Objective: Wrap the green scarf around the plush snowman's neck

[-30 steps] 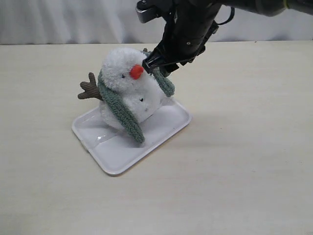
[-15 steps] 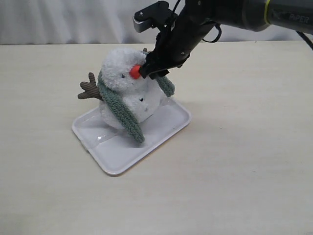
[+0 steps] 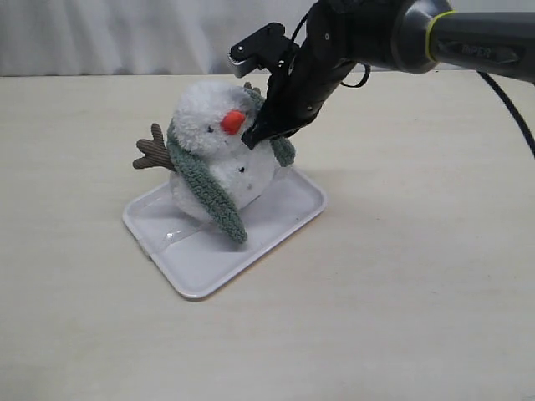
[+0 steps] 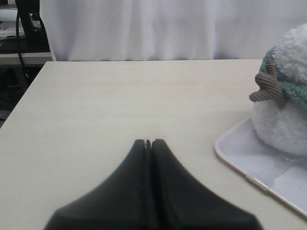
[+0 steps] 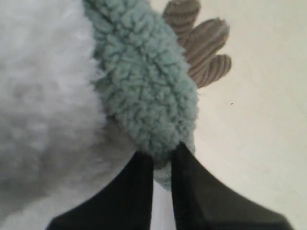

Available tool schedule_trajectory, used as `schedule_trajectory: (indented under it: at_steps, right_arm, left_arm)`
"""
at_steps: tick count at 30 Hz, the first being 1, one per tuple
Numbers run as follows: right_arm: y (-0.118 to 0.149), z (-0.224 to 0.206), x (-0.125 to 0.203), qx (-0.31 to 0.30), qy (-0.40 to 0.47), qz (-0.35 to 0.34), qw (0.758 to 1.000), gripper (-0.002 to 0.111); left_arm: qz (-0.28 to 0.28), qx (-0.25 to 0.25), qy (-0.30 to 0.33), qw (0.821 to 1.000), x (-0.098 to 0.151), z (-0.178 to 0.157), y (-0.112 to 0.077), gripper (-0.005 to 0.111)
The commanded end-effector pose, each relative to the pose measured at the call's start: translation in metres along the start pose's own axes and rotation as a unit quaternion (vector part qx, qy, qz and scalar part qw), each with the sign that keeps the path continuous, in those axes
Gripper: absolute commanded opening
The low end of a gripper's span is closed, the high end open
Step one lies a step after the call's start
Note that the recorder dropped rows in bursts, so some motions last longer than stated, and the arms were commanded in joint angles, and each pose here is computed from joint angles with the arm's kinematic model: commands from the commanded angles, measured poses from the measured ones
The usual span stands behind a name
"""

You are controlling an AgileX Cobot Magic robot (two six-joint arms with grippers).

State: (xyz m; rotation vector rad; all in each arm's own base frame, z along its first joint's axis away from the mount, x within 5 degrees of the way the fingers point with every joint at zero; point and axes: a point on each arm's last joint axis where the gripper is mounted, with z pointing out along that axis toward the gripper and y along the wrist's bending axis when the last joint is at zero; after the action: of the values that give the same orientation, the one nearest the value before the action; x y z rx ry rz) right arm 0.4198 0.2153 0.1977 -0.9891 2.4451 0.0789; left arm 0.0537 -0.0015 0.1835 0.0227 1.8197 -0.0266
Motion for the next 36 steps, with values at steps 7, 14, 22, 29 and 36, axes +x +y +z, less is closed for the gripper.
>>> schedule_trajectory:
  at_steps: [7,14,22,29,36]
  right_arm:
    - [0.004,-0.022,0.02,-0.037,0.119,-0.028,0.992,0.004]
    - [0.011,-0.025,0.023,-0.074,0.124,-0.015,0.989,0.004]
    - [0.022,0.002,0.041,-0.111,0.14,-0.025,0.984,0.004]
    - [0.022,0.008,0.043,-0.114,0.145,-0.026,0.983,0.004]
    - [0.019,-0.004,0.03,-0.094,0.091,-0.027,0.991,0.021]
  left_arm:
    - [-0.004,0.0,-0.006,1.0,0.0,0.0,0.0,0.0]
    - [-0.004,0.0,-0.006,1.0,0.0,0.0,0.0,0.0]
    - [-0.004,0.0,-0.006,1.0,0.0,0.0,0.0,0.0]
    - [-0.004,0.0,-0.006,1.0,0.0,0.0,0.0,0.0]
    - [-0.004,0.0,-0.006,1.0,0.0,0.0,0.0,0.0]
